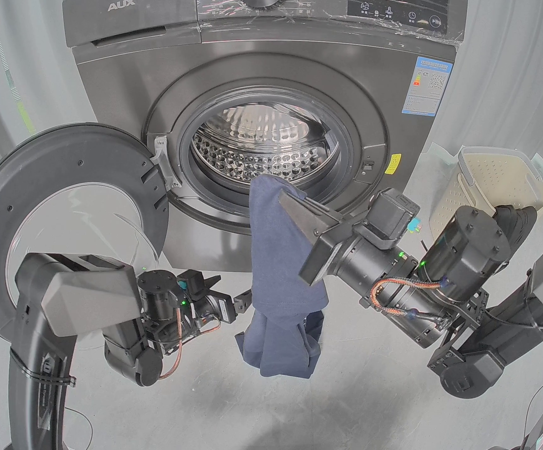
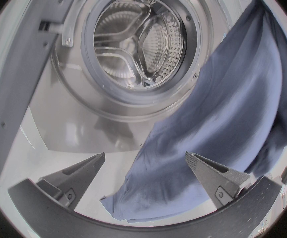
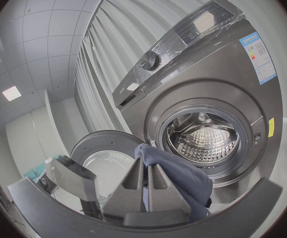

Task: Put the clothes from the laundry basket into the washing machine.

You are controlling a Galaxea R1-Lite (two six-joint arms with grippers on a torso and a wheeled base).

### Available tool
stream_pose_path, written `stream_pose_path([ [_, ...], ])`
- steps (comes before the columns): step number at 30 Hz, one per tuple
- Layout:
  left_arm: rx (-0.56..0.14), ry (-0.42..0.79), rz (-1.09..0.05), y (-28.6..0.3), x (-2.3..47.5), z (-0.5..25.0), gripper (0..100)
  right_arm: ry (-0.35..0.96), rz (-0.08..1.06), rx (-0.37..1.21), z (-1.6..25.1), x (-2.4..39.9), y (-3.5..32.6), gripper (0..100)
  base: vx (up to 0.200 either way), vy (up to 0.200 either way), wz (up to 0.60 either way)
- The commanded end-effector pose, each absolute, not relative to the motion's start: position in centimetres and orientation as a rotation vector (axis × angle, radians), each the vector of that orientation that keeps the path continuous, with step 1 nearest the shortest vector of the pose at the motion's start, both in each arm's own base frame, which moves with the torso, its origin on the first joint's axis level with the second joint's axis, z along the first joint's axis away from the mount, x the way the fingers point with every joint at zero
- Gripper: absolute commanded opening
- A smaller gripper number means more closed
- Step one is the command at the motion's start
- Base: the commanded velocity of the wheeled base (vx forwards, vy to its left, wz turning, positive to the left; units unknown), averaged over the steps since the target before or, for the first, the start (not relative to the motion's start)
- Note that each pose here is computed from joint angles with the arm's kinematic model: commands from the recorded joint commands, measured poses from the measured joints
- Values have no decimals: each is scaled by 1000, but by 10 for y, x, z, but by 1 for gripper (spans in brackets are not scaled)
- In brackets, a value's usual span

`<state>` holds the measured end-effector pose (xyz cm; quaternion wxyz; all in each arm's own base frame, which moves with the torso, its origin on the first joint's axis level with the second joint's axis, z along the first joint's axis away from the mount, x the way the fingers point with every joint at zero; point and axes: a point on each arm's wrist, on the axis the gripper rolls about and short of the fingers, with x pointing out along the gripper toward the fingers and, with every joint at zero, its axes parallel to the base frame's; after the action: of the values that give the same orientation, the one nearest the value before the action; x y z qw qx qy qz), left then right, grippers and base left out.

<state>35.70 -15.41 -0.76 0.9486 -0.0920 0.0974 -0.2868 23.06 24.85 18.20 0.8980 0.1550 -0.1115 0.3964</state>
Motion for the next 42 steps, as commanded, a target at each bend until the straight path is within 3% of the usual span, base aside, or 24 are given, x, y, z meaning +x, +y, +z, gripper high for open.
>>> stream_pose_path([
  [1,-196,94,-605,-145,330,57,100,-209,764,313,172,243,246,0,0,0,0],
  [9,-205,3,-670,-144,289,108,100,-197,724,313,171,249,250,0,0,0,0],
  [18,-195,-49,-786,-157,244,135,100,-199,702,317,172,256,257,0,0,0,0],
  [27,-189,-93,-817,-173,246,142,100,-198,708,323,172,254,259,0,0,0,0],
  [42,-163,-99,-766,-189,297,118,100,-198,750,336,173,242,267,0,0,0,0],
])
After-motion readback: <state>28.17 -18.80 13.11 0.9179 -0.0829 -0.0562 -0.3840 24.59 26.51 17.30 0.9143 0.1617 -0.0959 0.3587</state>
